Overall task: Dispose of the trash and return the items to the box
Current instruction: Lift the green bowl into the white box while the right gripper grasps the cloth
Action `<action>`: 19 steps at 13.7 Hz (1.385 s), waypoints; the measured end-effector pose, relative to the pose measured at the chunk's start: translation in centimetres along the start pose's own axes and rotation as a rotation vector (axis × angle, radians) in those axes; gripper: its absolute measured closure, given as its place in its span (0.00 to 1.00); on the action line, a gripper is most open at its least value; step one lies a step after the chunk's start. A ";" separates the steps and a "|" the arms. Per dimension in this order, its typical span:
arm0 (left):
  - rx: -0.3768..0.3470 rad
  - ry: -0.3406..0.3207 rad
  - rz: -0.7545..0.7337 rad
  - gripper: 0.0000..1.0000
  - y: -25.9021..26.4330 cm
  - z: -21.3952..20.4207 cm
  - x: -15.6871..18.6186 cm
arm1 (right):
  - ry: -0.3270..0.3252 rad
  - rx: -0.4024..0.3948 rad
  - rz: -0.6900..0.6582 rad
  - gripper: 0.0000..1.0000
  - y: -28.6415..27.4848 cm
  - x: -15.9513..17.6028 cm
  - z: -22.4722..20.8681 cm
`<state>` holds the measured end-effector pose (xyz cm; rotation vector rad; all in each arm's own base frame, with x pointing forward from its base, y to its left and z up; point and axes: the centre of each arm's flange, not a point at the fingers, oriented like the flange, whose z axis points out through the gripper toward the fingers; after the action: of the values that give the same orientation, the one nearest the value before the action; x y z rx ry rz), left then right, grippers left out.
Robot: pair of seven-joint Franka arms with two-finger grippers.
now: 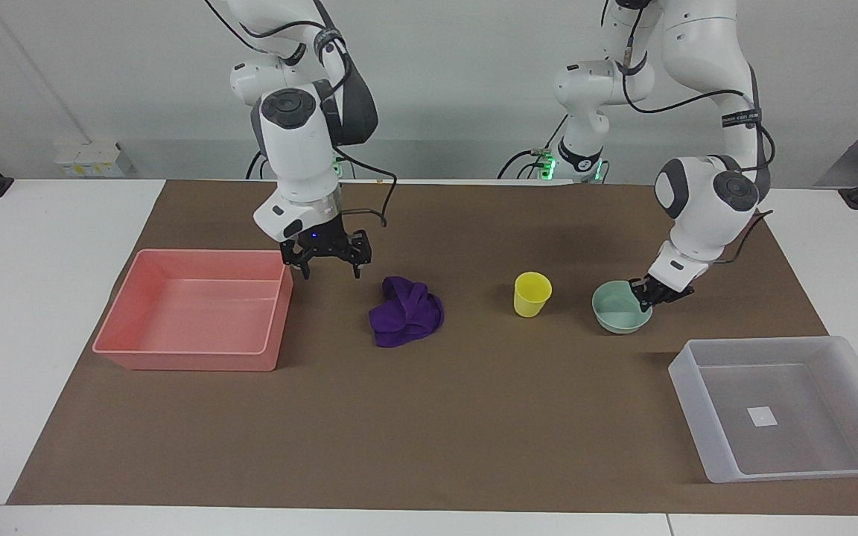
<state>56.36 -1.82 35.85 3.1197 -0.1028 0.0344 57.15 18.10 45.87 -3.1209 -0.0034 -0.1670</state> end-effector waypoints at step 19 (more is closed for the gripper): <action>-0.006 0.141 -0.088 0.96 -17.1 -4.6 17.0 | 0.021 0.021 -0.131 0.00 -10.6 -3.9 15.1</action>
<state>74.39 14.21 40.52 3.0998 0.0365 0.2513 54.85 28.93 30.58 -3.0977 -0.2083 -0.1996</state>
